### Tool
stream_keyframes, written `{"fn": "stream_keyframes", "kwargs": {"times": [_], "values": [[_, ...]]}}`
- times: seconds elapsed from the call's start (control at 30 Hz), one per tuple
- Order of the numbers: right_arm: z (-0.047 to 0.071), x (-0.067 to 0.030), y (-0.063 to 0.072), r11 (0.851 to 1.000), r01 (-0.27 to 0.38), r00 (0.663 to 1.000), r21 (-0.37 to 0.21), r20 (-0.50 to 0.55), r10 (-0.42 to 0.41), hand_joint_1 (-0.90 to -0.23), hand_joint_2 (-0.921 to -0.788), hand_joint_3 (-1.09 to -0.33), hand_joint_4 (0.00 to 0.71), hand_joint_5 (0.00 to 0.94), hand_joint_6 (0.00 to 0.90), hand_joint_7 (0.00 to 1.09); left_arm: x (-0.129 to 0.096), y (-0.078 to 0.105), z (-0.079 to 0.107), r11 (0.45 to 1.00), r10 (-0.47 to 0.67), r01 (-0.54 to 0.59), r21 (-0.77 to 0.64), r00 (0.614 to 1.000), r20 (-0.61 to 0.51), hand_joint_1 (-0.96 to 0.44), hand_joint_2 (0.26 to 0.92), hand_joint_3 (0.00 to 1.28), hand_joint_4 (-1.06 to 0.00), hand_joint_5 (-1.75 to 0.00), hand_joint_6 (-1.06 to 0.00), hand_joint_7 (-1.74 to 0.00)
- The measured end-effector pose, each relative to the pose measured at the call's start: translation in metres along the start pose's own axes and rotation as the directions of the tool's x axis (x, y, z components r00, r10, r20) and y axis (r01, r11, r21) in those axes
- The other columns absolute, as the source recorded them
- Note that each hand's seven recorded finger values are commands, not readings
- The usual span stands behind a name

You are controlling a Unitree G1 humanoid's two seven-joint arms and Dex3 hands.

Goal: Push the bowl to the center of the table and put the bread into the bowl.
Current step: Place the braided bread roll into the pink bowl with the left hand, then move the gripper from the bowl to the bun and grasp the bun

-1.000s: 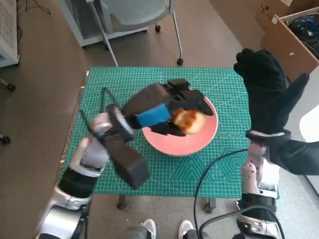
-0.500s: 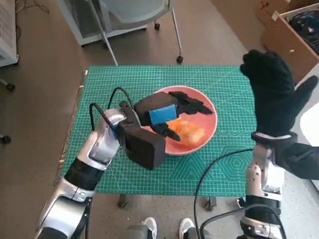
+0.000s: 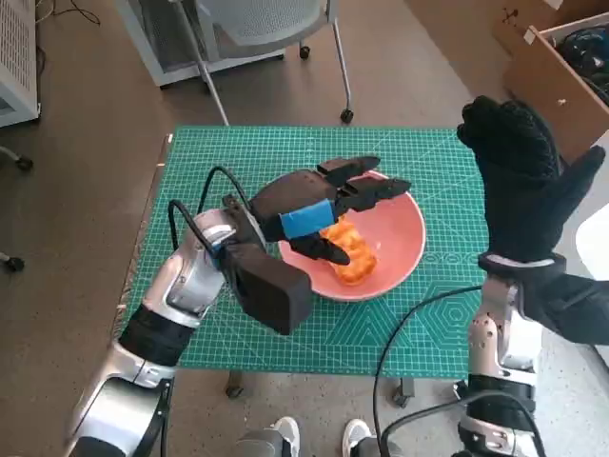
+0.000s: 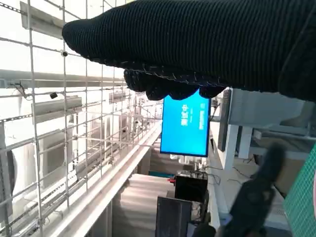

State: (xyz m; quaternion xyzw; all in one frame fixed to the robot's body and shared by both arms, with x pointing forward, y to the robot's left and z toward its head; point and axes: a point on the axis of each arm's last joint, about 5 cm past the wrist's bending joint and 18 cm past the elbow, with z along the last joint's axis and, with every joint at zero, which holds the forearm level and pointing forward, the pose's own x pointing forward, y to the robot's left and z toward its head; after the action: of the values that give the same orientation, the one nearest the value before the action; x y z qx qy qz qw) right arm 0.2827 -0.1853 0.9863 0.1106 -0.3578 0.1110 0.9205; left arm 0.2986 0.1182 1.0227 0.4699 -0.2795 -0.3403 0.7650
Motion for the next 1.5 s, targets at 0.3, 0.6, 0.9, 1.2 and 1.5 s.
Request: {"fn": "stream_keyframes", "kwargs": {"times": [0.3, 0.6, 0.9, 1.2, 1.5], "values": [[-0.001, 0.0001, 0.001, 1.0, 0.0, 1.0, 0.004, -0.003, 0.0, -0.616, -0.921, -0.716, 0.243, 0.001, 0.041, 0.53, -0.038, 0.027, -0.003, 0.993, 0.111, -0.111, 0.032, 0.994, 0.008, -0.81, 0.921, 0.19, -0.04, -0.01, -0.2, -0.1], [-0.001, 0.0001, 0.002, 1.0, 0.002, 1.0, 0.009, -0.004, -0.002, -0.619, -0.921, -0.716, 0.247, 0.003, 0.045, 0.53, -0.076, 0.061, -0.015, 0.972, 0.214, -0.2, 0.127, 0.971, -0.111, -0.7, 0.911, 0.05, -0.09, -0.02, -0.22, -0.15], [-0.005, 0.0006, 0.003, 1.0, 0.007, 1.0, 0.021, -0.015, -0.006, -0.617, -0.921, -0.714, 0.256, 0.007, 0.058, 0.54, -0.093, 0.065, -0.022, 0.976, 0.203, -0.173, 0.135, 0.947, -0.249, -0.58, 0.861, 0.0, -0.13, -0.01, -0.15, -0.33], [-0.008, 0.002, 0.003, 1.0, 0.009, 1.0, 0.029, -0.029, -0.008, -0.617, -0.921, -0.715, 0.26, 0.008, 0.064, 0.54, -0.095, 0.055, -0.031, 0.992, 0.119, -0.093, 0.088, 0.924, -0.363, -0.55, 0.849, 0.0, -0.12, 0.0, -0.17, -0.27], [-0.009, 0.0048, 0.004, 1.0, 0.001, 1.0, 0.03, -0.025, -0.001, -0.619, -0.921, -0.712, 0.262, 0.007, 0.061, 0.54, -0.094, 0.041, -0.049, 0.999, 0.031, -0.036, -0.003, 0.888, -0.459, -0.51, 0.841, 0.0, -0.09, 0.0, -0.23, -0.13]]}}
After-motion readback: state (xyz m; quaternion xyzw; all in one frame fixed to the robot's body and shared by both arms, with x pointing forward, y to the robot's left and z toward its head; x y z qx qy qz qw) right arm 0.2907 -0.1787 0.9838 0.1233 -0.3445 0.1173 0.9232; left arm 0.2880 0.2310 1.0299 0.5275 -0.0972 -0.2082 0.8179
